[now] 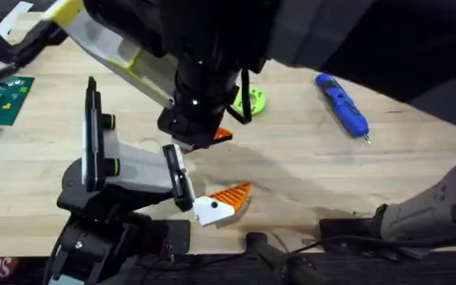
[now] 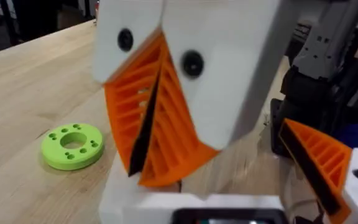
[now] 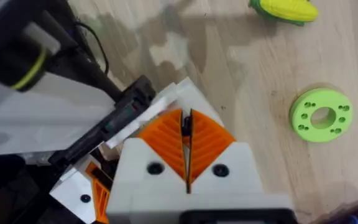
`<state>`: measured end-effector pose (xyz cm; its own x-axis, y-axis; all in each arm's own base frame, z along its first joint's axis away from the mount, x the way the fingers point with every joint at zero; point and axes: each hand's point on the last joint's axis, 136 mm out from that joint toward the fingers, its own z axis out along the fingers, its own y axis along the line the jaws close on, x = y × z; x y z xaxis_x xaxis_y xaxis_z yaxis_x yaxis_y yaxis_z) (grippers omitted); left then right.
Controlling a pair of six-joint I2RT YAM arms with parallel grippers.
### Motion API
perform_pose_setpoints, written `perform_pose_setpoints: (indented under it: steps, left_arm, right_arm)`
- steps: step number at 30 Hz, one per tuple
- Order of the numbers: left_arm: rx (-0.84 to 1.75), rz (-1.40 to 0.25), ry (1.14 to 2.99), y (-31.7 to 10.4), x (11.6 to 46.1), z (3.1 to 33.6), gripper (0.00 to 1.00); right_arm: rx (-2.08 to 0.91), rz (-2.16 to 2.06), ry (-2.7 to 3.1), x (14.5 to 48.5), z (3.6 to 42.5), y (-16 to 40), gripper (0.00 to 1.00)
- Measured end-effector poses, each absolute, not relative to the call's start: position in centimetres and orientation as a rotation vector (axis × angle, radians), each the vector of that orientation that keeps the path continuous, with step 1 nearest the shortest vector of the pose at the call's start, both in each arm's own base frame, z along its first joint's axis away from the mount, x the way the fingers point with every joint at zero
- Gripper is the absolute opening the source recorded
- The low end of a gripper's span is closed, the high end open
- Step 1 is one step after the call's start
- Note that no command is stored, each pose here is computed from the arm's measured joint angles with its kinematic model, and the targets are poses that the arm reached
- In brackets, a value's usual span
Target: Pick up the gripper from the table and insert it into the empty holder that is missing its gripper. Then pick up a screw, insert it into the mounting hole, and use the screwdriver to tighten it. Finally, clean up the table by picking up the vegetable and placing it into the bucket.
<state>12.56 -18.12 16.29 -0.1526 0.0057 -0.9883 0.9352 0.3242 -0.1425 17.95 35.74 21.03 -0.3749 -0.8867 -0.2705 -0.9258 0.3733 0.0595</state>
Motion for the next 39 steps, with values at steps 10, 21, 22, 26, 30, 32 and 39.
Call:
perform_pose_setpoints:
  steps: [10,21,22,26,30,32,39]
  left_arm:
    - [0.918,-1.063,1.474,-18.2,12.3,16.3,0.989]
    - [0.928,-1.073,1.470,-18.3,12.1,16.3,0.989]
    - [0.929,-1.074,1.470,-18.3,12.1,16.3,0.989]
    - [0.933,-1.078,1.469,-18.3,12.0,16.3,0.989]
    - [0.938,-1.085,1.467,-18.4,11.9,16.3,0.989]
    - [0.941,-1.088,1.466,-18.4,11.8,16.3,0.989]
    - [0.942,-1.089,1.465,-18.4,11.8,16.3,0.989]
  right_arm:
    - [-1.638,0.290,2.450,17.8,20.9,35.4,0.003]
    - [-1.640,0.283,2.464,17.6,20.9,35.1,0.003]
    - [-1.640,0.282,2.465,17.6,20.9,35.1,0.003]
    - [-1.643,0.278,2.470,17.5,20.9,35.0,0.003]
    - [-1.646,0.275,2.475,17.4,20.9,34.8,0.003]
    - [-1.647,0.274,2.477,17.4,20.9,34.8,0.003]
    - [-1.652,0.290,2.491,16.9,20.9,34.8,0.232]
